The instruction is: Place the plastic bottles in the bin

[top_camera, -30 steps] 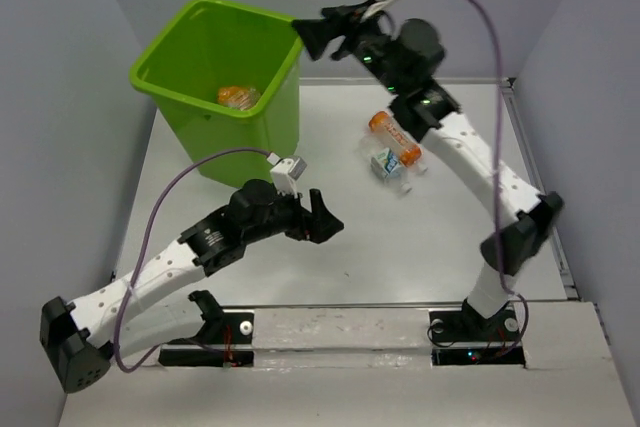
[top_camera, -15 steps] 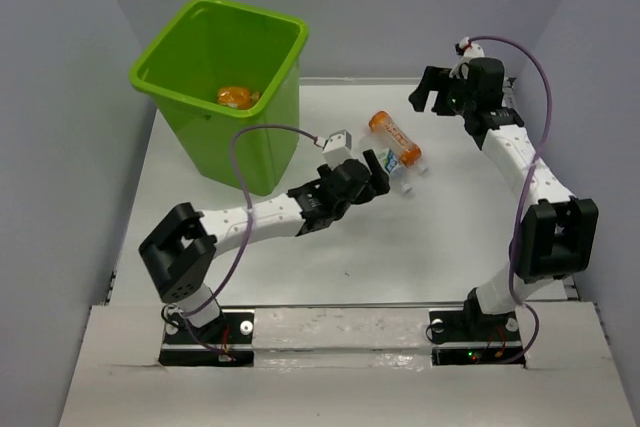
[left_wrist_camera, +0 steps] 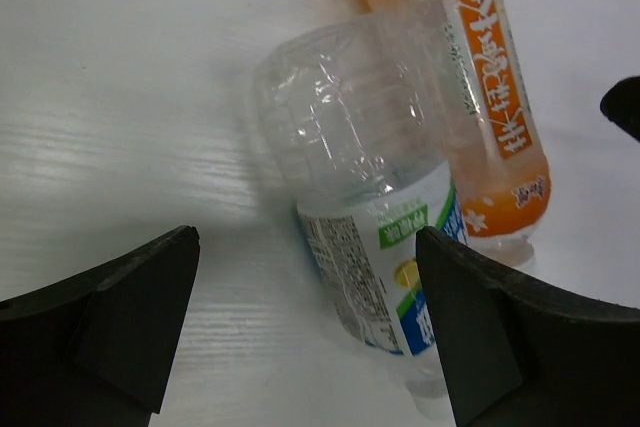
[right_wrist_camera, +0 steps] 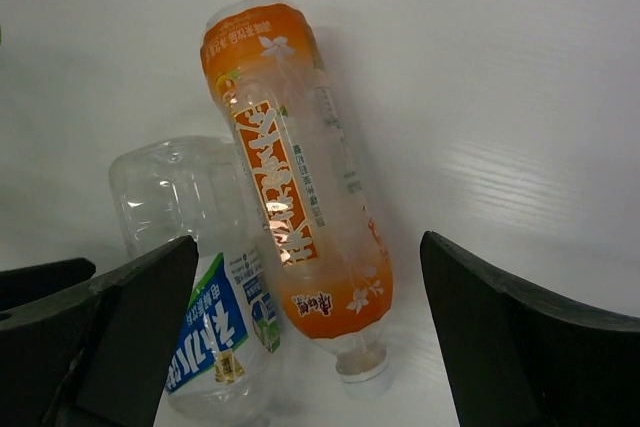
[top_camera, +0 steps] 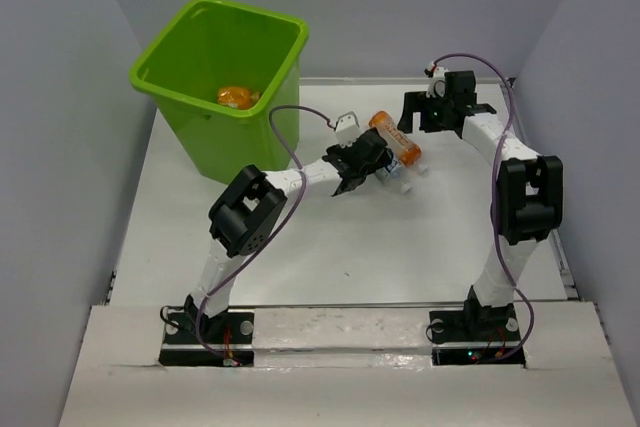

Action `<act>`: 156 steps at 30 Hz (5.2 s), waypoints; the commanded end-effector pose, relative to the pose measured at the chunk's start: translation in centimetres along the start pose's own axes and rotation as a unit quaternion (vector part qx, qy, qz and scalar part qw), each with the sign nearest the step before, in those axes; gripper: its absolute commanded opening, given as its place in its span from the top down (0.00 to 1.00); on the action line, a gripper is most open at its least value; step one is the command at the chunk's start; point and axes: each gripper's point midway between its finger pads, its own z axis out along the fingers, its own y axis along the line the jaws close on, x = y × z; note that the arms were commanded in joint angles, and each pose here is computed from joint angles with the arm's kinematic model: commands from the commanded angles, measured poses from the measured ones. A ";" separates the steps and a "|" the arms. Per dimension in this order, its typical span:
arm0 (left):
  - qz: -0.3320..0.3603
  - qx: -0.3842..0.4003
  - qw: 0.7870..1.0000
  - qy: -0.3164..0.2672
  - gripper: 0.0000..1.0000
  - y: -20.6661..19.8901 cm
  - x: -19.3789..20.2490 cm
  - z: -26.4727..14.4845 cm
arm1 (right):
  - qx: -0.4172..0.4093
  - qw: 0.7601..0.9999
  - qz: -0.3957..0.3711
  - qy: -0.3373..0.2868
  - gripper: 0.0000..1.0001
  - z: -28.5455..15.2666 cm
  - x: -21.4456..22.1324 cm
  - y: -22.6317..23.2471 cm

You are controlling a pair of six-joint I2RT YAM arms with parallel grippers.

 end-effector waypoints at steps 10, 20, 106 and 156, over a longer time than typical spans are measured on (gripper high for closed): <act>0.021 0.011 0.999 0.041 0.01 -0.7 1.6 5.5 | -0.087 0.995 -0.002 0.050 0.01 4.9 1.9 1.3; 0.020 0.005 0.999 0.040 0.01 1.5 1.8 5.1 | 0.003 0.998 0.001 0.068 0.13 7.5 3.5 -2.1; -0.014 0.248 0.930 -0.270 0.94 -7.4 -32.5 -31.3 | -0.105 0.938 0.033 -0.328 0.71 -32.7 -9.2 14.1; 0.030 0.172 0.890 -0.420 0.01 11.0 -34.0 -48.8 | -0.314 0.787 -0.058 -0.528 0.00 -26.8 -27.2 45.2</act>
